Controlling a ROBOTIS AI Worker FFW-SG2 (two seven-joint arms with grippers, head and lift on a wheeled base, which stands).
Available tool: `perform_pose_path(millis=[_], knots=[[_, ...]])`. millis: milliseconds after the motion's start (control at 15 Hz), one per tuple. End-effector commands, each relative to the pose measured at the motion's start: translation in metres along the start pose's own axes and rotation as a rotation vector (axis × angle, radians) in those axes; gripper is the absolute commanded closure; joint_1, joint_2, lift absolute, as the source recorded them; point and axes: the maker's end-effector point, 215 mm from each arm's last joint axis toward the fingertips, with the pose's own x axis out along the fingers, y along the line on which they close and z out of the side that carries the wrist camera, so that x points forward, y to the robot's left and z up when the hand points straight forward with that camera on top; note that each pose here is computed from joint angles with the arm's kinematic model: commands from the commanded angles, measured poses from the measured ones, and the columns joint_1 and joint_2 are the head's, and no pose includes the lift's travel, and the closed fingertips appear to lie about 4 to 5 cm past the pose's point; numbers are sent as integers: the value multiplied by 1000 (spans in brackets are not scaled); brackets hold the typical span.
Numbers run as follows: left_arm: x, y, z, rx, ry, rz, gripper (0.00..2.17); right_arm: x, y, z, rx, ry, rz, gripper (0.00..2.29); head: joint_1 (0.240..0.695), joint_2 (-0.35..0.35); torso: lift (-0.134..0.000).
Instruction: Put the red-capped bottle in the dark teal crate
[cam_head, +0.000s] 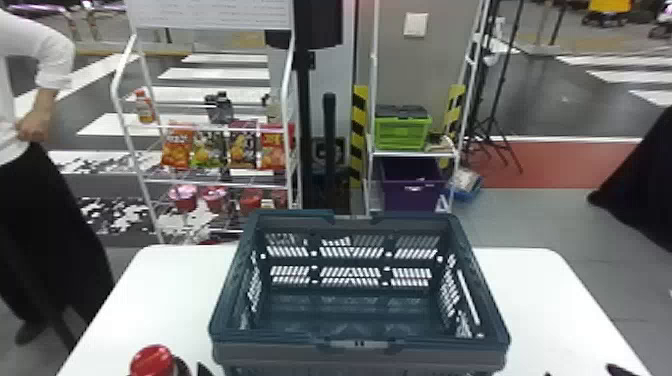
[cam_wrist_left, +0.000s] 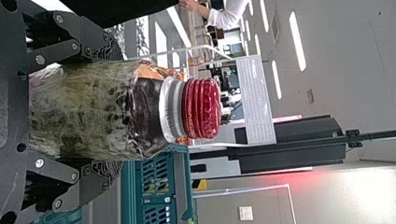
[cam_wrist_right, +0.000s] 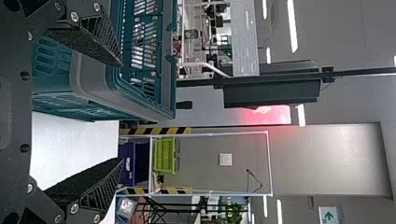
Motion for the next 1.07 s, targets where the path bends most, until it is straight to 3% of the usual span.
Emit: perform_pose_path(millis=[0, 733, 1000], knots=[[0, 0, 1, -2, -1, 2, 2152, 1, 0, 0, -1, -1, 0, 174, 499, 0, 0], [-1, -2, 2, -6, 1, -3, 2152, -1, 0, 2, -4, -1, 5, 174, 499, 0, 0], [16, 0, 26, -2, 0, -5, 2152, -5, 0, 2, -6, 5, 4, 174, 499, 0, 0]])
